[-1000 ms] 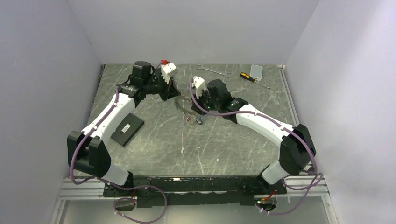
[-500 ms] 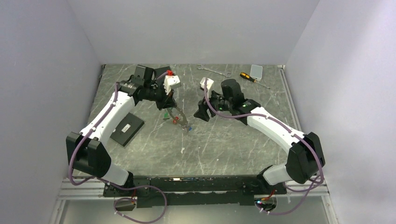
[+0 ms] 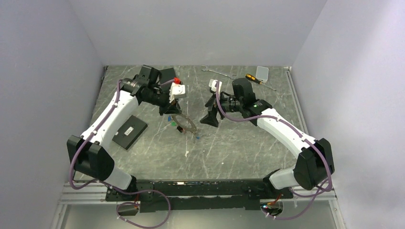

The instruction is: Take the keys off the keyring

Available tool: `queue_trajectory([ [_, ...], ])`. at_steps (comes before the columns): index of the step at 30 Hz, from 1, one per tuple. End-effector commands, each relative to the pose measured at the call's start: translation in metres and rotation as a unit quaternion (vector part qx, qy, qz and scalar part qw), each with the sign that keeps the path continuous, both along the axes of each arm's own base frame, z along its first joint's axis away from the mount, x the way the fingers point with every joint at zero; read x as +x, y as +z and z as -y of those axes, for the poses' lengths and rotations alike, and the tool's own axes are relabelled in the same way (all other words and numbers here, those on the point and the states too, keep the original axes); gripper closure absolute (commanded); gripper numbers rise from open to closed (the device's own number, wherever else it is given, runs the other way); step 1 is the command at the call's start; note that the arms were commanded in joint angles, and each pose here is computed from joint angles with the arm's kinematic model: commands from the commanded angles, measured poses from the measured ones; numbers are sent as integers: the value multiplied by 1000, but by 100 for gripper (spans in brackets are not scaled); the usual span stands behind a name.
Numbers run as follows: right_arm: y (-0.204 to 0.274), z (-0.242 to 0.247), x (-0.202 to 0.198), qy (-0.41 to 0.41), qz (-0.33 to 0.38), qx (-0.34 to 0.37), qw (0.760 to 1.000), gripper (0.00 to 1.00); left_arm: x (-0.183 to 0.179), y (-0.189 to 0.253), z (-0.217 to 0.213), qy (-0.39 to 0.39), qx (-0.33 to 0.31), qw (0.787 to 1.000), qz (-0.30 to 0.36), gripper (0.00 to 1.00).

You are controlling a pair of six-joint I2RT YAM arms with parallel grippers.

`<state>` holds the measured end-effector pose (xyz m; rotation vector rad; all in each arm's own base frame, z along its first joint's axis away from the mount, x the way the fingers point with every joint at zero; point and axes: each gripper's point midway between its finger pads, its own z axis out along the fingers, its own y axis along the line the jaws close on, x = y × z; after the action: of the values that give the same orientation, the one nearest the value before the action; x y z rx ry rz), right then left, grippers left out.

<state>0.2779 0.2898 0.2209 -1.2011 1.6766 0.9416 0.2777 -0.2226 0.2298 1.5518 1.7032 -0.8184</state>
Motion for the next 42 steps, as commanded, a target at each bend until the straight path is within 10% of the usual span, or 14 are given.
queue_trajectory([
  [1,35,-7,-12,66,57,33,996,10,-10,32,11,-71,-29,996,53,100],
  [19,66,-19,-22,140,113,42,983,46,-46,43,33,-156,-21,986,56,100],
  [42,41,-40,-50,207,105,22,972,62,-59,45,45,-192,-20,980,56,100],
])
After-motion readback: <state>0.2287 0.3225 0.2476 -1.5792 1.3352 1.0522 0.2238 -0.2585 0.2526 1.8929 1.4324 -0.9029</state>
